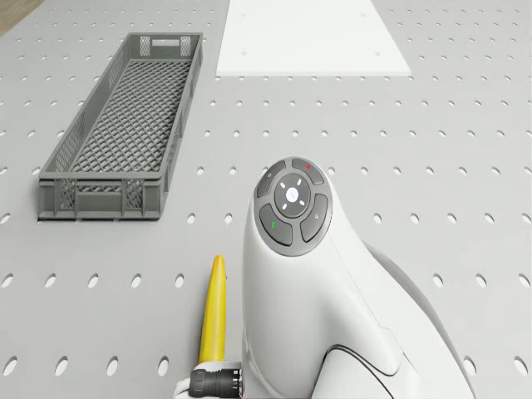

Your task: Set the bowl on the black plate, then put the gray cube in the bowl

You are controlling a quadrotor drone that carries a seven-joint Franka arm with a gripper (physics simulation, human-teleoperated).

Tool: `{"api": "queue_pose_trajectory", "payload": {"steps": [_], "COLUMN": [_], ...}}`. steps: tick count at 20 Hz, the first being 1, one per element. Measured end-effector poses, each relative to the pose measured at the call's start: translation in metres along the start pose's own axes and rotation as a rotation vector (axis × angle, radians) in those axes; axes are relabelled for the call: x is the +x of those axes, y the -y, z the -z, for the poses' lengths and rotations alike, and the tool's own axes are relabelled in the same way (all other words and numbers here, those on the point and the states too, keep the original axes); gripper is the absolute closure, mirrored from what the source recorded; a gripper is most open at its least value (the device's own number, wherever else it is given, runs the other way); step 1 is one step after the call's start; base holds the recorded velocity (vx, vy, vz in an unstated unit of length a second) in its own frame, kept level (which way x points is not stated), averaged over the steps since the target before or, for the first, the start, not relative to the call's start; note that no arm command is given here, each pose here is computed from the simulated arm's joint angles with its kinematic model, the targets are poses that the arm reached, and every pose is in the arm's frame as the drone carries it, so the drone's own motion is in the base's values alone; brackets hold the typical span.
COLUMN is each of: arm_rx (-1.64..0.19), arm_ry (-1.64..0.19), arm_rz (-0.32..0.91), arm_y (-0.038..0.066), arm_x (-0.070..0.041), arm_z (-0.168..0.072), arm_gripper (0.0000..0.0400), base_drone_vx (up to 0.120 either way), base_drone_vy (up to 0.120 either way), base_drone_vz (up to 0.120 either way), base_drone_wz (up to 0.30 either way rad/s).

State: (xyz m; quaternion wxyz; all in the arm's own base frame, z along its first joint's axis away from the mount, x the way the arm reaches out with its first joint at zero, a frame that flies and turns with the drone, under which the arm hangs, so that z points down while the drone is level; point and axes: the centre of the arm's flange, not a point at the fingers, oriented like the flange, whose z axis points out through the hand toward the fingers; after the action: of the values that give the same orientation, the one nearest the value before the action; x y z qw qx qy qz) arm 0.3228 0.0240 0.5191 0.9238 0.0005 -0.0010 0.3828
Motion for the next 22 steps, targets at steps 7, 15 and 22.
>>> {"api": "queue_pose_trajectory", "payload": {"steps": [7, 15, 22], "arm_rx": [0.000, 0.000, 0.000], "arm_ry": [0.000, 0.000, 0.000], "arm_rz": [0.000, 0.000, 0.000], "arm_y": [0.0000, 0.0000, 0.0000], "arm_x": [0.0000, 0.0000, 0.0000], "arm_z": [0.0003, 0.0004, 0.0004], "arm_gripper": [0.0300, 0.0300, 0.0300], "base_drone_vx": [-0.120, -0.120, -0.120], "base_drone_vy": [0.120, 0.120, 0.120], "base_drone_vz": [0.000, 0.000, 0.000], "base_drone_wz": [0.000, 0.000, 0.000]}}
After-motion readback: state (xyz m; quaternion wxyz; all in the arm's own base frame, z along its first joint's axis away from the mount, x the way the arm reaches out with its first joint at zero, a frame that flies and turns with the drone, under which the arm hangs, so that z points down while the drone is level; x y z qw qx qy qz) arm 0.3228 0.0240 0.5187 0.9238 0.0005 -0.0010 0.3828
